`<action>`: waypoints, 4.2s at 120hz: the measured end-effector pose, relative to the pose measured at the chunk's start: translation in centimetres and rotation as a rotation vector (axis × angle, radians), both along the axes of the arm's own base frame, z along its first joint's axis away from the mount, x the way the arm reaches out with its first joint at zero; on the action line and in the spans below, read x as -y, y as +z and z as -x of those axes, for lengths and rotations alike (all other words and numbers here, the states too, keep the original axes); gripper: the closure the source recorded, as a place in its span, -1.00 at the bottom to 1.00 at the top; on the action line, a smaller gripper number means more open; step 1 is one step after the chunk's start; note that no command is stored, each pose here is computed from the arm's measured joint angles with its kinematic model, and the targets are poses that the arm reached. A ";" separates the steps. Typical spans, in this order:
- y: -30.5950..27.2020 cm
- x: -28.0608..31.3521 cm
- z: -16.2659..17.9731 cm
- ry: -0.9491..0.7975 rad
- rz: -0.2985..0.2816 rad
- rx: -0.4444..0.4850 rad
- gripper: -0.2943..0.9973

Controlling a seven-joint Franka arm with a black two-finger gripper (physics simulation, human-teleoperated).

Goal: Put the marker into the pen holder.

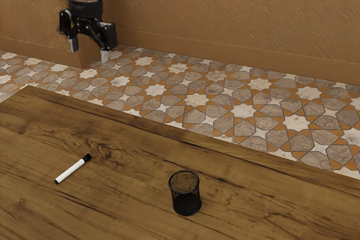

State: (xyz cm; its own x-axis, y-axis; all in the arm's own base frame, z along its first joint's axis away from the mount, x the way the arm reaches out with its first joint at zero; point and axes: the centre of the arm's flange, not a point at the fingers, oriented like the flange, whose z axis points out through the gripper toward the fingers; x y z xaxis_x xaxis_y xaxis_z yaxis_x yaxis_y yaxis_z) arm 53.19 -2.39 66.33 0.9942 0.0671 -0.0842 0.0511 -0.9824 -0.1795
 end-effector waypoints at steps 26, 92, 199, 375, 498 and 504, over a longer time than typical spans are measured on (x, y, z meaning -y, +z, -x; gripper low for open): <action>-3.4 9.5 -0.8 -0.168 0.002 0.076 -0.54; -31.9 -16.1 -3.8 0.231 0.088 -0.284 -0.54; -41.2 -20.1 0.2 -0.001 0.207 -0.289 -0.54; -30.5 -11.7 -3.8 -0.355 0.089 -0.042 0.67; -23.1 18.0 6.9 -0.673 0.146 0.721 0.67; -23.3 19.0 7.5 -0.661 0.160 0.720 0.67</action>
State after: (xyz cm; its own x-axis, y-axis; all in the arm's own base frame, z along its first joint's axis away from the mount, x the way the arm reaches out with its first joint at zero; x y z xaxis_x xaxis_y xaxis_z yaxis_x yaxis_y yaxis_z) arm 45.68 -21.34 43.02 0.6451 -0.4789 0.5954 -0.4712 -0.8627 -0.1835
